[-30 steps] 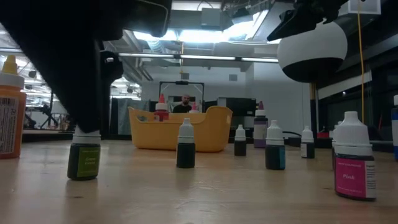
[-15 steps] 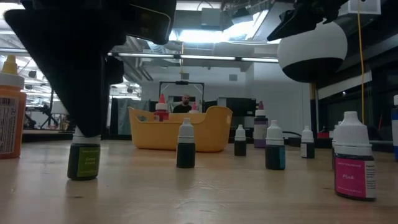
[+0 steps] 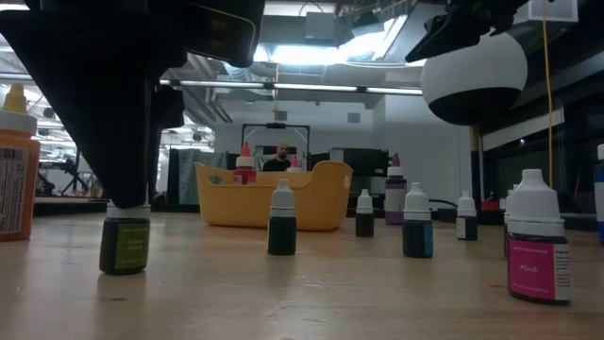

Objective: Pick & Place food coloring
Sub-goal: Put the small green food coloring bottle into the yellow bin

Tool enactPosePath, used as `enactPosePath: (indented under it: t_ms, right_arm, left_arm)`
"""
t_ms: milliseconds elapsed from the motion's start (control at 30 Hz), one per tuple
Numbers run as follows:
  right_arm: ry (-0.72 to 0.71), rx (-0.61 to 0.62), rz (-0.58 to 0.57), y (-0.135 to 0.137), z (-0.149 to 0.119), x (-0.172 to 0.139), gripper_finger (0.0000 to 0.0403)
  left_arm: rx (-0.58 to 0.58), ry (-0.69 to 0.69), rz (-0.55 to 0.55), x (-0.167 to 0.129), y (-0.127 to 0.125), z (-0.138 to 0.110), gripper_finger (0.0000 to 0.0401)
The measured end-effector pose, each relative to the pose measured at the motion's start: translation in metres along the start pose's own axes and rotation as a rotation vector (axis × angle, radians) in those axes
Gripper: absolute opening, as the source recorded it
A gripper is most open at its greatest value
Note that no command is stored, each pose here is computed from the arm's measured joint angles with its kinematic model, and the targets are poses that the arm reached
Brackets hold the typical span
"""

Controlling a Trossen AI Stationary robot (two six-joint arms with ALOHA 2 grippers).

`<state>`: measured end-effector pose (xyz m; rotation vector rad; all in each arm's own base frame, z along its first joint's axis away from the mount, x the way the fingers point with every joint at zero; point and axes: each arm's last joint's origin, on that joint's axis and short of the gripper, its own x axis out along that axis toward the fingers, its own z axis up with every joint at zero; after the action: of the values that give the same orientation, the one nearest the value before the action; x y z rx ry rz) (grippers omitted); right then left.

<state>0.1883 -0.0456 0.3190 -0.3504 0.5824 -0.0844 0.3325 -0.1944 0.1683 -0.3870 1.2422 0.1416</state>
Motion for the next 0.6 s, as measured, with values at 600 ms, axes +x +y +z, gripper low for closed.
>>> enactPosePath:
  t_ms: [600]
  right_arm:
    - [0.000, 0.043, 0.000, 0.000, 0.000, 0.000, 0.0177]
  left_arm:
    - [-0.055, -0.002, -0.043, -0.017, -0.003, 0.007, 0.0056]
